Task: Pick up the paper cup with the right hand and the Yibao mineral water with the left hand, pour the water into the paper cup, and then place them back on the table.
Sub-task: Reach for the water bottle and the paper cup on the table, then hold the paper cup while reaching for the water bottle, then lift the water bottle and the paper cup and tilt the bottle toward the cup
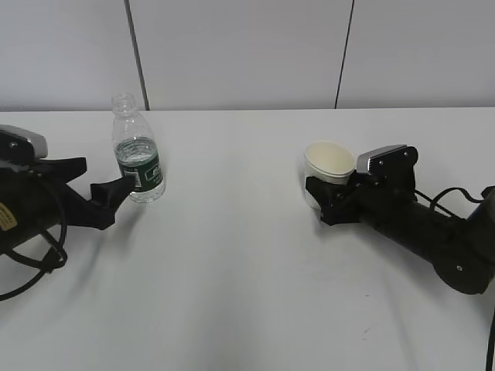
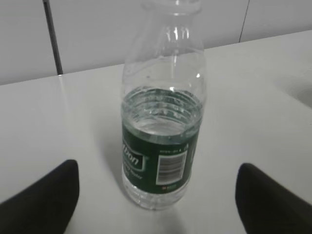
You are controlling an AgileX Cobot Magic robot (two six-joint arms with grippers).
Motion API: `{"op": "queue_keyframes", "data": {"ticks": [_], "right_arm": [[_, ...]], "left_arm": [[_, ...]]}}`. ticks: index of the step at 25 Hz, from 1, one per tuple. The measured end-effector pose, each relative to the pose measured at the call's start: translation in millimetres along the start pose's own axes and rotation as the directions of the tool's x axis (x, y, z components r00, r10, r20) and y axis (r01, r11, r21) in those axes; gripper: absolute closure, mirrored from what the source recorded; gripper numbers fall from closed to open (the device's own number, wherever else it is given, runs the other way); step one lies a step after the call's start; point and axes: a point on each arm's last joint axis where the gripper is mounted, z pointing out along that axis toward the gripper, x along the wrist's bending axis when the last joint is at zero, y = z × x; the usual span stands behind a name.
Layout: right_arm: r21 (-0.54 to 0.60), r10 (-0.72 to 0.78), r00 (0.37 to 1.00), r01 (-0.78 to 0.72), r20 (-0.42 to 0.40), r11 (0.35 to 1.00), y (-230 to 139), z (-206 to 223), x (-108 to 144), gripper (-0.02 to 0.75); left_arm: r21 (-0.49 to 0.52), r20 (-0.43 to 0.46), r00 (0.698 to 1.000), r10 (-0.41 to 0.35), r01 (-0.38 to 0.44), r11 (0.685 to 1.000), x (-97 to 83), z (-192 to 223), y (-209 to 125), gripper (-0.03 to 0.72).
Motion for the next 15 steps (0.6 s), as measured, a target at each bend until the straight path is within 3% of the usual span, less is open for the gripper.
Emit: {"op": "queue_keyframes", "data": {"ticks": [15], "right_arm": [[0.005,-0.026,0.998,0.027,-0.059,1.000,0,0,5,0.226]], "left_arm": [[-0.056,0.008,1.000,0.015,-0.015,0.998,10.1,68,-10,0.096]]}}
